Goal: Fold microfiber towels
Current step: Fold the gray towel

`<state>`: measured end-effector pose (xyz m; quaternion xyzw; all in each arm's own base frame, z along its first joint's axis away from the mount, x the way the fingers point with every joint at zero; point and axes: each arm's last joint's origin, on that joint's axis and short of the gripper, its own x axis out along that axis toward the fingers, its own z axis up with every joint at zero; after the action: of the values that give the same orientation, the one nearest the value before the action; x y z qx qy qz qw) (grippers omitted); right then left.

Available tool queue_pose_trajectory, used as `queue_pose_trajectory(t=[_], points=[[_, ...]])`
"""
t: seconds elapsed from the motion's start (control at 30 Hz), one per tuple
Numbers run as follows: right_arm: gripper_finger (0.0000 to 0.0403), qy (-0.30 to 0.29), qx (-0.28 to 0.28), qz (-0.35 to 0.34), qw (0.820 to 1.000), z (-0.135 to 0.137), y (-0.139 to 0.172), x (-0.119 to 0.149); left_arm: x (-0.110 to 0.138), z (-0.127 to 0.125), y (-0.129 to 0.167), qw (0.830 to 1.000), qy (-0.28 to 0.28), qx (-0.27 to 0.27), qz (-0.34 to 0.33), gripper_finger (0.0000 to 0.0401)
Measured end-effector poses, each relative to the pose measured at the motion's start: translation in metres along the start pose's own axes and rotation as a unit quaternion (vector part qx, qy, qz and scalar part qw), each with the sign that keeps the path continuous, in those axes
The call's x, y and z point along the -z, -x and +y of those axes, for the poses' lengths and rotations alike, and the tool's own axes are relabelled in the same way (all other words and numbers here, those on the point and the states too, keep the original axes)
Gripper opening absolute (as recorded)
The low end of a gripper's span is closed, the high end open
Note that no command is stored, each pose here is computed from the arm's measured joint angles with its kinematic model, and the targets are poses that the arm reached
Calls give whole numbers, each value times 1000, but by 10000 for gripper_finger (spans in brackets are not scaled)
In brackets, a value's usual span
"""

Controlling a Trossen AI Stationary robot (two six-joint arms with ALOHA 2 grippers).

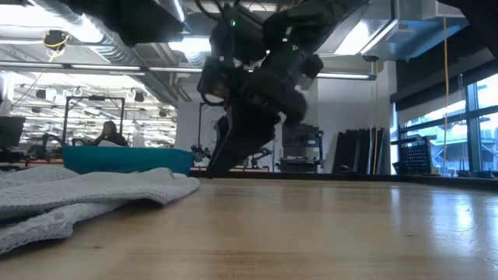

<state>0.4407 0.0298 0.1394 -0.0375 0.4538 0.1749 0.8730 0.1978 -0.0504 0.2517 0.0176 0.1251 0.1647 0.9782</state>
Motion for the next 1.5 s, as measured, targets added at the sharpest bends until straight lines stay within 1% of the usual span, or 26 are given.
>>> queue_pose_trajectory(t=[0.13, 0.27, 0.37, 0.43, 0.53, 0.67, 0.8, 0.97, 1.03, 1.1, 1.3, 1.43, 1.5], points=[[170, 50, -10, 2, 999, 17, -4, -3, -4, -16, -3, 1000, -14, -15, 4, 178], [170, 68, -16, 8, 998, 28, -6, -3, -5, -30, -11, 1000, -5, -23, 15, 178], [170, 93, -13, 40, 995, 35, -7, 2, -4, -43, -19, 999, -3, -17, 26, 178], [170, 111, -1, 78, 991, 42, -8, 7, -4, -54, -23, 999, -13, -10, 35, 178], [170, 135, 1, 104, 985, 52, -8, 10, -4, -70, -29, 998, -39, -1, 56, 178], [170, 147, -4, 109, 983, 63, -10, 10, -6, -83, -37, 994, -60, -9, 86, 179], [170, 167, -8, 97, 981, 73, -12, 8, -9, -83, -41, 993, -66, -20, 101, 179], [170, 222, -10, 6, 975, 86, -15, -10, -16, -74, -41, 992, -80, -34, 93, 179], [170, 243, -7, -18, 970, 89, -15, -15, -19, -70, -41, 991, -86, -37, 90, 179], [170, 252, 2, -36, 967, 91, -15, -19, -21, -66, -41, 992, -84, -42, 89, 179], [170, 244, 10, -40, 969, 89, -15, -20, -22, -63, -43, 990, -96, -55, 89, 179], [172, 214, 46, -37, 975, 86, -15, -21, -20, -62, -42, 988, -106, -59, 96, 179], [181, 199, 57, -38, 978, 86, -15, -21, -18, -63, -40, 986, -115, -57, 103, 179]])
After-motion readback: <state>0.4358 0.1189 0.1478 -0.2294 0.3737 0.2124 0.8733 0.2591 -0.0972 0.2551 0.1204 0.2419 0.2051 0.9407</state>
